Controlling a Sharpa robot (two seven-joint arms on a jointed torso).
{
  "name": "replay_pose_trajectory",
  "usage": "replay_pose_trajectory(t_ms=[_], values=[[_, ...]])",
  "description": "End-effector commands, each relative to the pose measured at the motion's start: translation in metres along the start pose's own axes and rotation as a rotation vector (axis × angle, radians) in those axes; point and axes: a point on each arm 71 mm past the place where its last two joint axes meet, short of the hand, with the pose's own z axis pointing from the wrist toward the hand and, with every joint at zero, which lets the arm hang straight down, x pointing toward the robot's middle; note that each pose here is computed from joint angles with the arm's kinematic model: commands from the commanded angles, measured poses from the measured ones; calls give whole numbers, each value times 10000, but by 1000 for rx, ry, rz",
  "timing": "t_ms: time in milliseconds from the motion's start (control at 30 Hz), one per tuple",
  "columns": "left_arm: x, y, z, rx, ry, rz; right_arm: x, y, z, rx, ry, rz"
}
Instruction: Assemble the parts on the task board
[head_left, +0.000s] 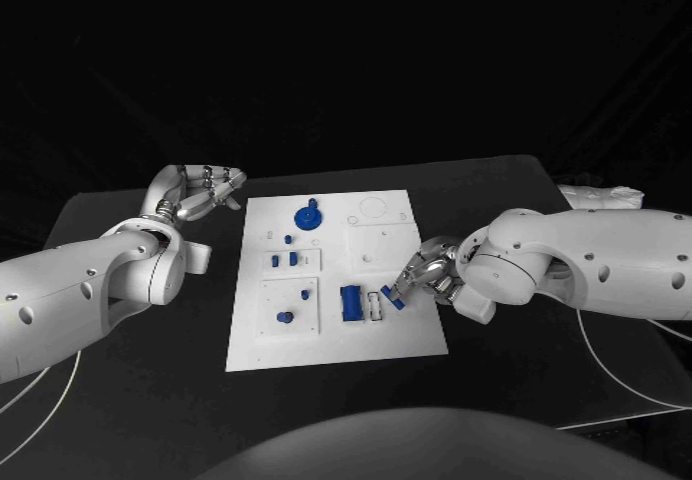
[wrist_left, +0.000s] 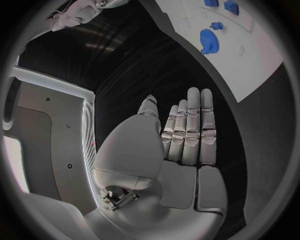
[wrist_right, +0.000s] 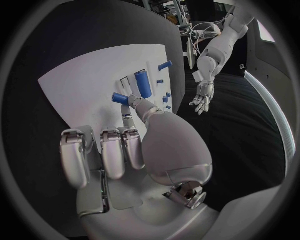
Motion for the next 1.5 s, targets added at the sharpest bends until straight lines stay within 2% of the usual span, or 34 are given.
replay_pose_trajectory(t_ms=[33,500,1500], values=[[25,-17,6,9,15,-5,34,-49,25,69,44,117],[28,-17,4,9,16,-5,113,-84,124,126,49,188],[24,-18,-4,8,16,-6,190,-36,187,137,57,194]])
